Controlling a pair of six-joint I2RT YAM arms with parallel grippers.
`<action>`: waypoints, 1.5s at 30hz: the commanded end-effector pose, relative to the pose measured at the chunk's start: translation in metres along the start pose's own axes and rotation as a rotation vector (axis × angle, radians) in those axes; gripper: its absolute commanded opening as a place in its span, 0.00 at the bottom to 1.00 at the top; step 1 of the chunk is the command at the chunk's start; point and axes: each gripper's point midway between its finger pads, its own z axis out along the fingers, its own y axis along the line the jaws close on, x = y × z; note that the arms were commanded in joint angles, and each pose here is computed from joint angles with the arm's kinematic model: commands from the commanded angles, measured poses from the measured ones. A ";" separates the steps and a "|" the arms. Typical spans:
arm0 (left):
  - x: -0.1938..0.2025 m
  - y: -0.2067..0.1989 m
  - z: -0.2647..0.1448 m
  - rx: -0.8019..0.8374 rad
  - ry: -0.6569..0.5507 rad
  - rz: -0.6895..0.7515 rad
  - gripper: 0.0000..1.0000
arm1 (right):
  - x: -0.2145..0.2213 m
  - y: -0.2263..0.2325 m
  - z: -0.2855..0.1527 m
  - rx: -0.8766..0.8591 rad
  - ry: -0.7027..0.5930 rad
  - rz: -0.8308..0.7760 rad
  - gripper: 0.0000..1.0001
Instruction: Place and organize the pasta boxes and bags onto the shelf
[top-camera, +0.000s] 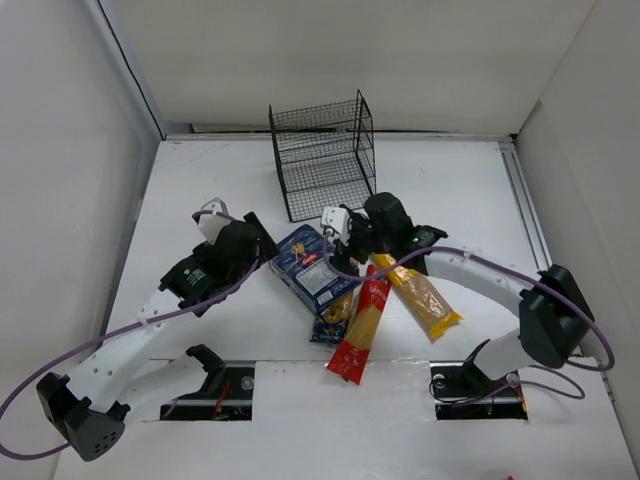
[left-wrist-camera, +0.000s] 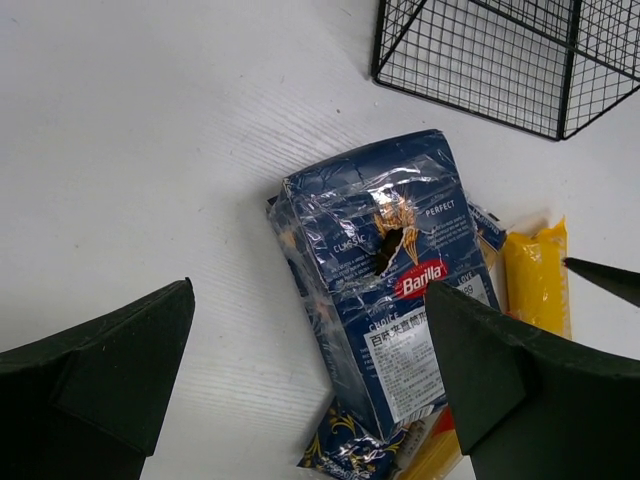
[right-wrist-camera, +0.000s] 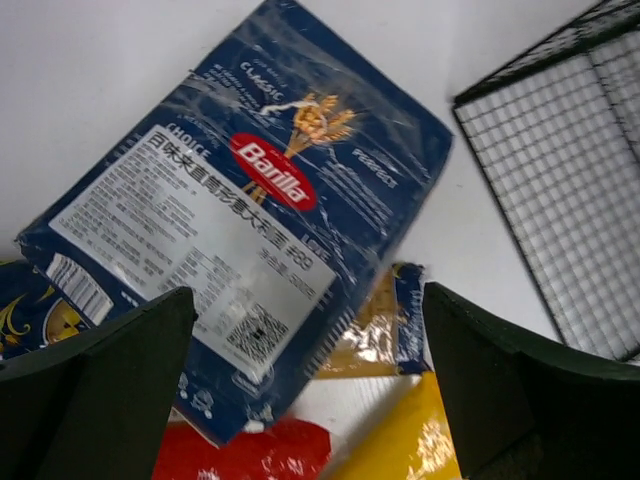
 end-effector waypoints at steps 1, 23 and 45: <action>-0.012 0.003 -0.004 -0.005 -0.047 -0.011 1.00 | -0.001 0.014 0.018 -0.094 0.035 0.016 1.00; -0.019 -0.007 -0.005 0.009 -0.056 0.000 1.00 | 0.129 0.007 0.063 -0.063 0.226 0.468 0.80; -0.066 -0.069 0.031 0.015 -0.151 0.112 1.00 | -0.029 -0.070 -0.032 0.308 -0.352 0.142 0.00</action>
